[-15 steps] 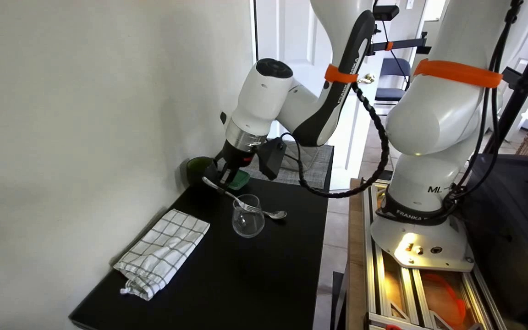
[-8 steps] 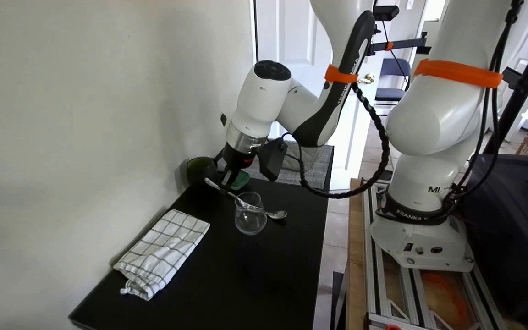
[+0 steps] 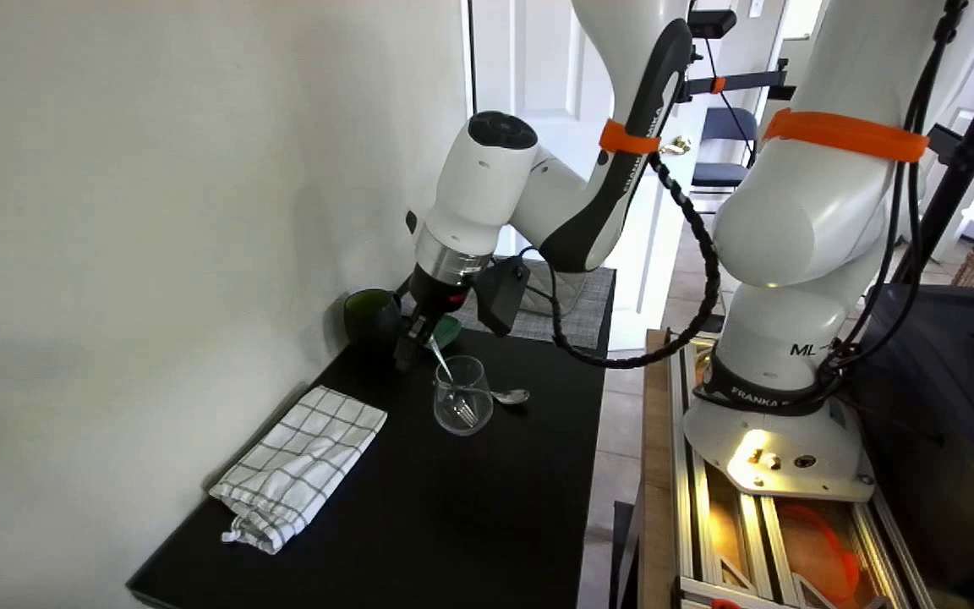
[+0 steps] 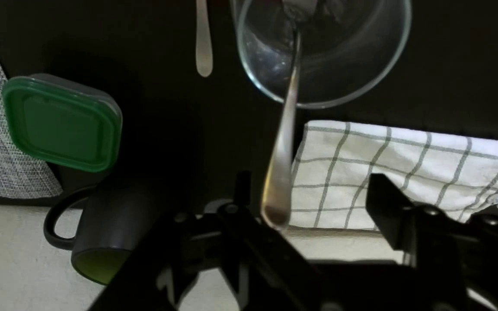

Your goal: Put the fork in the glass cup

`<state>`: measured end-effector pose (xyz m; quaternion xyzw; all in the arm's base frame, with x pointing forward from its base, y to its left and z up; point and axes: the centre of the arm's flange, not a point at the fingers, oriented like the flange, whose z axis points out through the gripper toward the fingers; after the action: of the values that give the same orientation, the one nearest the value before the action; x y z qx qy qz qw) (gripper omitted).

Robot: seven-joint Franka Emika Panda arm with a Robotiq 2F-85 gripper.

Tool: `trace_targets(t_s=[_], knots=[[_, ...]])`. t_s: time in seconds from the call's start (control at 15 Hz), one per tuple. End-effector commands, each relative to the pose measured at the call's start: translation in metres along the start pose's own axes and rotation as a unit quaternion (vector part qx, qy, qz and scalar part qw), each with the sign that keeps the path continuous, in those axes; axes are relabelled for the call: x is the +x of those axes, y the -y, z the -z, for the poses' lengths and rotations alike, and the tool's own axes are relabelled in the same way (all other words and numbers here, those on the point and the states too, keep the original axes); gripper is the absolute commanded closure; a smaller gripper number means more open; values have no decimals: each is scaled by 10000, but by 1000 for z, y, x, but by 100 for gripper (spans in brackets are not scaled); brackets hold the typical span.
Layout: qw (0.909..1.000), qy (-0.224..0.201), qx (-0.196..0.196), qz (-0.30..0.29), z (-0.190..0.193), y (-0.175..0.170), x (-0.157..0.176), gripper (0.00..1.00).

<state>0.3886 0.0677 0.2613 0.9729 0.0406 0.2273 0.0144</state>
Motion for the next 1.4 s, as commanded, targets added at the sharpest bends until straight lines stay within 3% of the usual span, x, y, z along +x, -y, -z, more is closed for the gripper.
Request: trace_targets(t_s=[0.0, 0.07, 0.87, 1.33], knots=[[10000, 29, -67, -33, 29, 4, -11, 10], [10000, 33, -57, -39, 30, 4, -10, 0], [9993, 71, -56, 355, 66, -8, 24, 0], [9985, 343, -154, 393, 69, -20, 39, 0]])
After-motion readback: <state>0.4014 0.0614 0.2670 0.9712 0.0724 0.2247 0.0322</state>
